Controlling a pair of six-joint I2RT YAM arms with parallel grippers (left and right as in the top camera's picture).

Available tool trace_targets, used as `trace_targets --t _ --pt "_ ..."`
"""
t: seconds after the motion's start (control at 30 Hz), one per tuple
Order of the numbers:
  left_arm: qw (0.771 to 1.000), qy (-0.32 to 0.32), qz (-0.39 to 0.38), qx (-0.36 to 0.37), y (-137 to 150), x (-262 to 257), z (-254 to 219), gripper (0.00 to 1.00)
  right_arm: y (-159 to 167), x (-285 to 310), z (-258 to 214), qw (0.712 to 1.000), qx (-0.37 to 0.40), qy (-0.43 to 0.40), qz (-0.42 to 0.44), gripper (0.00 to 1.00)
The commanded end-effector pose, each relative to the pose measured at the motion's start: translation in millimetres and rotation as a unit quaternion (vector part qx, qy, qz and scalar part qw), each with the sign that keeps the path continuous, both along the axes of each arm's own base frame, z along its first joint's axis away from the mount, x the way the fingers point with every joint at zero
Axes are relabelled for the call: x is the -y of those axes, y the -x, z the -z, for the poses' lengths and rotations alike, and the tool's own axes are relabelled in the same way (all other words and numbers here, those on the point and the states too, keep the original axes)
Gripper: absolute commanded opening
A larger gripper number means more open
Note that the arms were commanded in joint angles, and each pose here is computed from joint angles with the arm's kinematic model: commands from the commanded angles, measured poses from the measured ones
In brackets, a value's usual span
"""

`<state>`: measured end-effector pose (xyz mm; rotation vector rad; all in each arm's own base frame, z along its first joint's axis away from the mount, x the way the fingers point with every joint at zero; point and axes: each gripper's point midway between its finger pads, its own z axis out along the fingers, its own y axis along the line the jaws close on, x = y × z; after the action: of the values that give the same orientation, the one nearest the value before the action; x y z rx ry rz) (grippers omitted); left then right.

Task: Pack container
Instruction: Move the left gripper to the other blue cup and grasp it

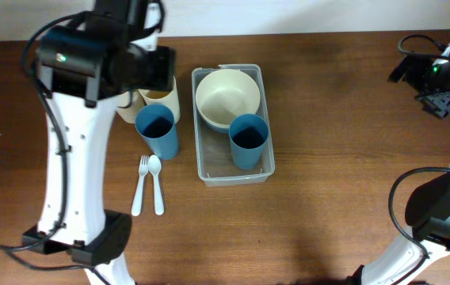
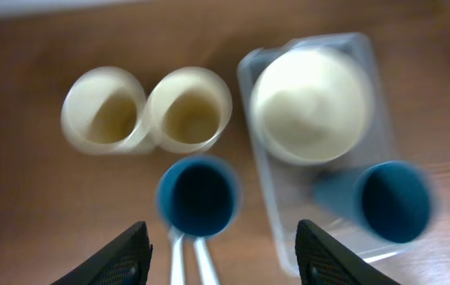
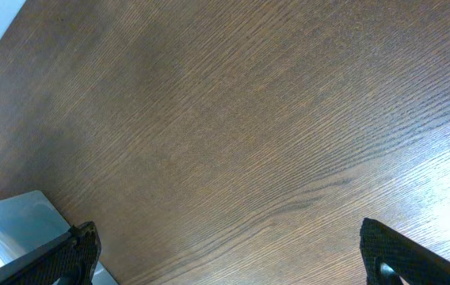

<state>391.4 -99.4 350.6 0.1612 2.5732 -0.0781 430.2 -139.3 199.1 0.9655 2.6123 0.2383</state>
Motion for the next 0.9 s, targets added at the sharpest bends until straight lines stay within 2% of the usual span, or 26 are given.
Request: trace_targets --t 0.0,0.2,0.47,0.53,0.63,0.77,0.87 --pt "0.995 -0.01 -0.02 -0.096 1.2 -24.7 53.8 0.6 0.6 1.9 -1.3 1.0 0.0 0.005 0.0 0.99" --pt "0.974 -0.022 -0.058 -0.219 15.8 -53.2 130.8 0.6 0.6 1.9 -1.3 1.0 0.0 0.005 0.0 0.99" --pt "0.964 -0.009 -0.058 -0.258 13.9 -51.0 198.4 0.59 0.6 1.9 -1.3 1.0 0.0 0.005 0.0 0.99" --pt "0.963 -0.007 -0.058 -0.263 14.0 -50.7 213.9 0.52 0.6 1.9 -1.3 1.0 0.0 0.005 0.0 0.99" --pt "0.962 -0.007 -0.06 -0.265 13.7 -51.8 229.8 0.32 0.5 1.9 -1.4 1.0 0.0 0.005 0.0 0.99" --pt "0.962 -0.007 -0.059 -0.266 13.8 -51.7 234.2 0.11 0.6 1.9 -1.3 1.0 0.0 0.005 0.0 0.99" --pt "0.963 -0.006 -0.06 -0.264 13.0 -51.5 232.5 0.02 0.6 1.9 -1.3 1.0 0.0 0.005 0.0 0.99"
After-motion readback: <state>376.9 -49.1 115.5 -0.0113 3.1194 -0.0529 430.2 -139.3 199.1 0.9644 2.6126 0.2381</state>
